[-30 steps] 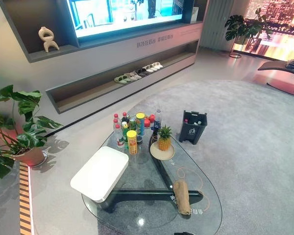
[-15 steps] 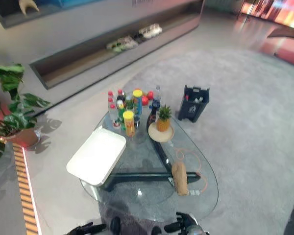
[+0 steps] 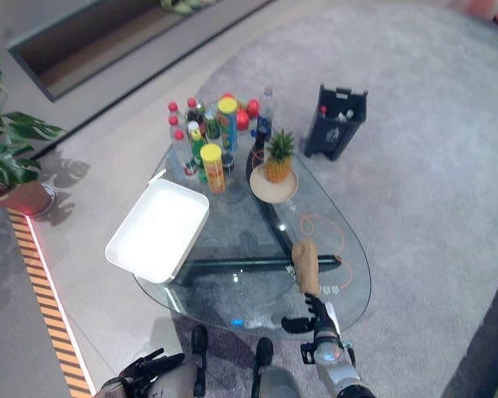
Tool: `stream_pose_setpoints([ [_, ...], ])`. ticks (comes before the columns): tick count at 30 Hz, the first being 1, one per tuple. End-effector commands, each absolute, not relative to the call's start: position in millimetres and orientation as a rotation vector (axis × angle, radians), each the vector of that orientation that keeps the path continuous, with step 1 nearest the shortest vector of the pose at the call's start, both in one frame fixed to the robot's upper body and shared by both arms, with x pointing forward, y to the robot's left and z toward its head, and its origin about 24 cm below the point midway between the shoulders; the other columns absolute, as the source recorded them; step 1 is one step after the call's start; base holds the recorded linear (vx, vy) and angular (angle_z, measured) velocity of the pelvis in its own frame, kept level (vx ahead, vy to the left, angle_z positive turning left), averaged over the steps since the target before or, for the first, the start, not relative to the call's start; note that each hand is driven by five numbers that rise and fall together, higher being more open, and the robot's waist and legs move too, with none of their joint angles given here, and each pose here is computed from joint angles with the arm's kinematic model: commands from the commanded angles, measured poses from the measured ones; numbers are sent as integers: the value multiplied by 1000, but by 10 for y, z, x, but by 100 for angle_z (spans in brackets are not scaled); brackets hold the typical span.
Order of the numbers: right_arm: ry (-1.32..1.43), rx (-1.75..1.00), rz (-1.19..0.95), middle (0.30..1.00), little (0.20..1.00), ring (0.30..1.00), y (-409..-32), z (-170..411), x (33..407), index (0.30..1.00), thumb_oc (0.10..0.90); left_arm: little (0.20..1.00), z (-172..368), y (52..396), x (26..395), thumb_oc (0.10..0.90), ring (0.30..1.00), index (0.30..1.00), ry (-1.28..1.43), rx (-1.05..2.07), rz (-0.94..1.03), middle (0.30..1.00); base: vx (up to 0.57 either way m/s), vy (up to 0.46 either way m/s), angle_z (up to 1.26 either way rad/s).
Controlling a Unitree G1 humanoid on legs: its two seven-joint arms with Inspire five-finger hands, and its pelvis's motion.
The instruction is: Wipe the table with a cloth and put it in the basket.
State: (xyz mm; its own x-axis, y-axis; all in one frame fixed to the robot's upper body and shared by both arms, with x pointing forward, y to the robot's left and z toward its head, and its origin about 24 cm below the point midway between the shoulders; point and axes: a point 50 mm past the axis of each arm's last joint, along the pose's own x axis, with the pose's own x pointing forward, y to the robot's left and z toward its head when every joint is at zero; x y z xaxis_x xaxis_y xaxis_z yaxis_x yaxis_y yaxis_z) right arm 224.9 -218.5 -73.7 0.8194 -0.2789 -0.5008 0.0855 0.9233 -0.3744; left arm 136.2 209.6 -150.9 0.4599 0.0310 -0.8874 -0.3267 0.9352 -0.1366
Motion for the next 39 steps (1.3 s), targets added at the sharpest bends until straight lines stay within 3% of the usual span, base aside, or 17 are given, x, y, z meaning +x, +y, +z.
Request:
stream_pose_setpoints([
  [1, 311, -338, -276, 900, 900, 900, -2225, -247, 2538, 900, 800, 900, -1553, 2042, 1247, 800, 900, 900, 1087, -323, 226, 900, -55, 55, -4],
  [18, -122, -319, -567, 900, 900, 900, -2329, 704, 2899, 900, 800, 900, -1380, 1888, 1643, 800, 900, 900, 920, -354, 148, 900, -30, 32, -2],
  [39, -316, -209, -765, 900, 900, 900, -2194, 1348, 3201, 900, 800, 900, -1127, 1668, 2041, 800, 900, 900, 768, -410, 78, 900, -1, 9, -1],
])
